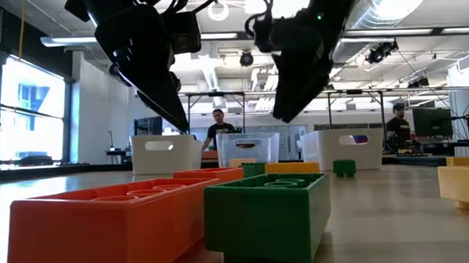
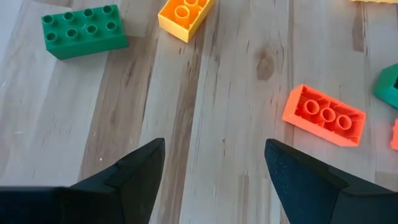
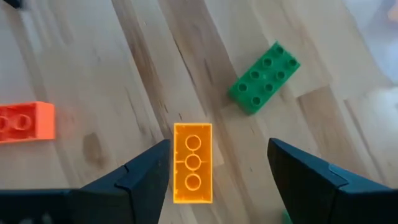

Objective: Sort & place blocks by color
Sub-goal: Put the yellow game piece into the transparent bin

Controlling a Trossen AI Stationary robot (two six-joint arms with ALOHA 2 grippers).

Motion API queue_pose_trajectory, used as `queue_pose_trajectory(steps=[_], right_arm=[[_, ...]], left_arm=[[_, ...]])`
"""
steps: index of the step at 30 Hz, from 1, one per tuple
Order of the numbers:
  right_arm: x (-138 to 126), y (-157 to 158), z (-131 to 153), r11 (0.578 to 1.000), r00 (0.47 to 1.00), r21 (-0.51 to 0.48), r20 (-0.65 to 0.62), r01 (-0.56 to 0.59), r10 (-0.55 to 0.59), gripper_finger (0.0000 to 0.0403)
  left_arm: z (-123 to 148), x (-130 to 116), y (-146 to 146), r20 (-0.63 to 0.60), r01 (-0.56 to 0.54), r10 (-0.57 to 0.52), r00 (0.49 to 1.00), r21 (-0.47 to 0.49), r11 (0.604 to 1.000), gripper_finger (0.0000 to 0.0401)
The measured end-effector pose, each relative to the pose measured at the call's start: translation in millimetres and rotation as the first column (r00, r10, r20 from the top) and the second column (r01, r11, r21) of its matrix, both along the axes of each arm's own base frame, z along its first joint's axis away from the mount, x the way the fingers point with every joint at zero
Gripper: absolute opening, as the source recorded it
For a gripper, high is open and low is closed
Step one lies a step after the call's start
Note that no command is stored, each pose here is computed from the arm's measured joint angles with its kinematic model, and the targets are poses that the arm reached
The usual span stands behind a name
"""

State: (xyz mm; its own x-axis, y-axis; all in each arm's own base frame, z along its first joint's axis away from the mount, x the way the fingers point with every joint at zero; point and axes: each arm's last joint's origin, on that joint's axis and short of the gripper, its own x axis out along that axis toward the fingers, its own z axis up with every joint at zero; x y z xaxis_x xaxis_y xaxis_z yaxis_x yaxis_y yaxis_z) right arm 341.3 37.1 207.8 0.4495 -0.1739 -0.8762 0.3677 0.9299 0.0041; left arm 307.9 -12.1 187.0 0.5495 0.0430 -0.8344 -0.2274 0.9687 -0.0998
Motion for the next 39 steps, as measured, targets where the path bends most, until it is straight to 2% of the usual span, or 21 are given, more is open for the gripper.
queue_pose_trajectory(steps=[9,21,25,31,39], right_arm=[[9.7,3.4,-35.1,0.998,0.995,0.066,-0.104,-0.007,0.014,0.0255],[14.3,4.2,-66.8,0.998,0.98,0.067,-0.197,0.02,-0.007,0.0251],[14.5,4.2,-67.2,0.997,0.981,0.074,-0.194,0.03,-0.015,0.0216],[14.8,4.7,-66.1,0.989,0.981,0.146,-0.194,0.025,0.004,0.0105],[13.0,0.4,-48.4,0.982,0.989,0.19,-0.148,0.02,0.009,0.0105]], left_arm=[[0.1,0.0,0.9,0.002,-0.016,0.016,1.0,0.025,1.0,0.0264],[0.0,-0.3,2.2,0.001,-0.041,0.041,0.999,0.062,0.997,0.0264],[0.0,-0.3,2.2,0.001,-0.041,0.041,0.999,0.062,0.997,0.0264],[0.3,0.0,2.4,0.006,-0.049,0.049,0.999,0.071,0.996,0.0264],[0.4,0.1,2.9,0.009,-0.059,0.059,0.998,0.086,0.995,0.0264]])
